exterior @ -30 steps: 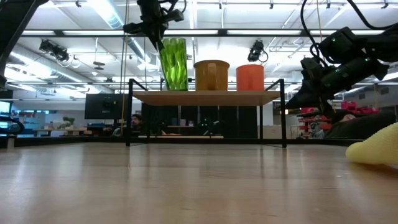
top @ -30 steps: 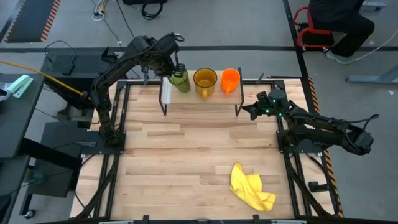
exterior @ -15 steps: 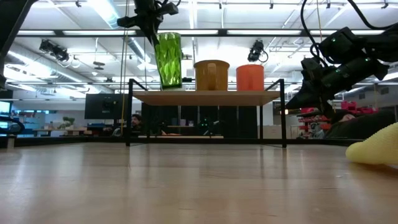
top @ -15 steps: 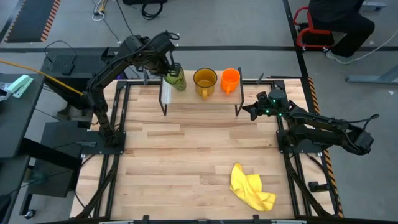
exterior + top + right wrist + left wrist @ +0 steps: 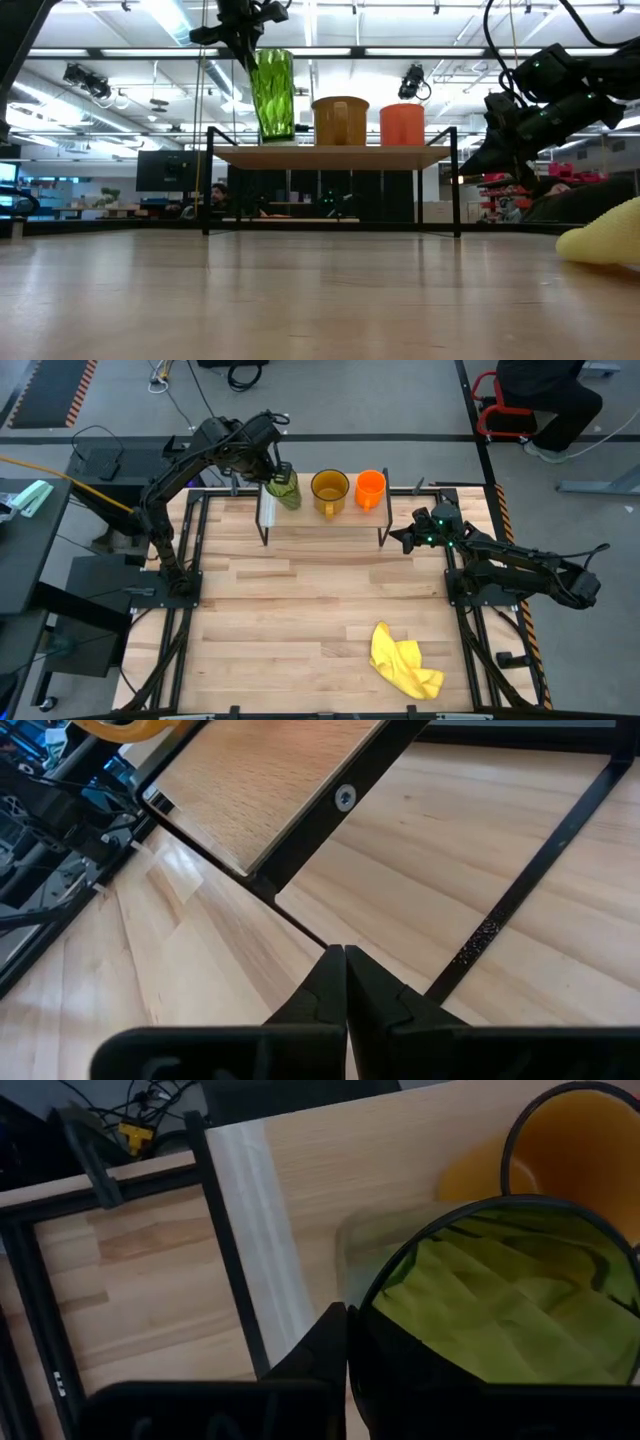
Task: Stack small to large cups/mugs on shelf
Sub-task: Put the green cup on the shelf
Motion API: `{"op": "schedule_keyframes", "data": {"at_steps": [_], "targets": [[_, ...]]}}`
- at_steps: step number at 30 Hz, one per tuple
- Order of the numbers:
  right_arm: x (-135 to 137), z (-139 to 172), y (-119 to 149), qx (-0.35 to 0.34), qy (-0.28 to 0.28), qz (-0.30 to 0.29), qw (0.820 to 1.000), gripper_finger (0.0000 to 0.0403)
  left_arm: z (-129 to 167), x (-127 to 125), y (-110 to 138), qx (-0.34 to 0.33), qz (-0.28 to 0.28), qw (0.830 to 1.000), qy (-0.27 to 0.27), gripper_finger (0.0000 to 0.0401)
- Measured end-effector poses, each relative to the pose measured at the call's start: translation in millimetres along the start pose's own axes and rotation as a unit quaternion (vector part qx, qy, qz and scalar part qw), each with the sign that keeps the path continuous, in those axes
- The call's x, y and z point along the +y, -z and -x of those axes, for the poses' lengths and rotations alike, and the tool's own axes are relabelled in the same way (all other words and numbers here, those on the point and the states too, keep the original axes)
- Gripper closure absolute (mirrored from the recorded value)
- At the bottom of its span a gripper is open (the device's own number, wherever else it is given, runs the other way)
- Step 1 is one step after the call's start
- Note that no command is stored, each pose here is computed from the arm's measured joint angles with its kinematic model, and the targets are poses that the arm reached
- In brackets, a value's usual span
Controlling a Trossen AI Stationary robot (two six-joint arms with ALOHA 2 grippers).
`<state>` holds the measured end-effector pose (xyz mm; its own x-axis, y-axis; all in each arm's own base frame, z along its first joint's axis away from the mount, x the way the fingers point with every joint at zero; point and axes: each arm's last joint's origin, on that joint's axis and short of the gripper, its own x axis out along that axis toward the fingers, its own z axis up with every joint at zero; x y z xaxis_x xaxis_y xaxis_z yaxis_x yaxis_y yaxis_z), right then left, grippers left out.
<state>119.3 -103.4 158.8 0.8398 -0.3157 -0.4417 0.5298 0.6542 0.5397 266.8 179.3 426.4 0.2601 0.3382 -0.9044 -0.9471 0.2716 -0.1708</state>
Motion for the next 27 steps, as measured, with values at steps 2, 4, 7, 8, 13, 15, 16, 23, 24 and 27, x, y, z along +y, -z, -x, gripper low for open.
{"op": "schedule_keyframes", "data": {"at_steps": [2, 4, 7, 8, 13, 15, 16, 23, 24, 27], "targets": [[0.0, 0.0, 0.0, 0.0, 0.0, 0.0, 1.0, 0.0399, -0.7, -0.3, -0.1, 0.001, -0.001, 1.0, 0.0, 0.038], [0.0, 0.0, 0.0, 0.0, 0.0, 0.0, 1.0, 0.0399, -1.2, -0.4, -0.3, 0.001, -0.001, 1.0, 0.0, 0.0376], [0.0, 0.0, 0.1, 0.001, -0.001, 0.0, 1.0, 0.04, -7.0, -0.2, 1.0, 0.01, -0.003, 1.0, -0.009, 0.0373], [0.1, 0.0, 0.1, 0.001, -0.001, 0.0, 1.0, 0.04, -10.5, -0.2, 1.7, 0.016, -0.004, 1.0, -0.014, 0.0373], [0.1, 0.0, 0.1, 0.002, -0.003, 0.0, 1.0, 0.0399, -16.2, 2.9, -0.3, 0.027, -0.005, 1.0, -0.012, 0.0382], [0.0, 0.0, 0.2, 0.002, -0.002, 0.0, 1.0, 0.04, -15.3, 4.2, -0.6, 0.026, -0.003, 1.0, -0.012, 0.0383], [0.0, 0.0, 0.3, 0.003, -0.002, 0.0, 1.0, 0.04, -13.9, 5.3, -0.2, 0.026, -0.003, 1.0, -0.013, 0.0382], [0.1, 0.0, 0.3, 0.003, -0.003, 0.002, 1.0, 0.0398, -8.0, 8.2, 1.3, 0.017, -0.006, 1.0, -0.017, 0.037], [0.1, 0.0, 0.3, 0.003, -0.002, 0.002, 1.0, 0.0398, -8.0, 8.2, 1.2, 0.016, -0.005, 1.0, -0.017, 0.0371], [0.0, 0.0, 0.3, 0.003, -0.002, 0.002, 1.0, 0.0399, -8.0, 8.2, 1.2, 0.016, -0.006, 1.0, -0.017, 0.0374]]}}
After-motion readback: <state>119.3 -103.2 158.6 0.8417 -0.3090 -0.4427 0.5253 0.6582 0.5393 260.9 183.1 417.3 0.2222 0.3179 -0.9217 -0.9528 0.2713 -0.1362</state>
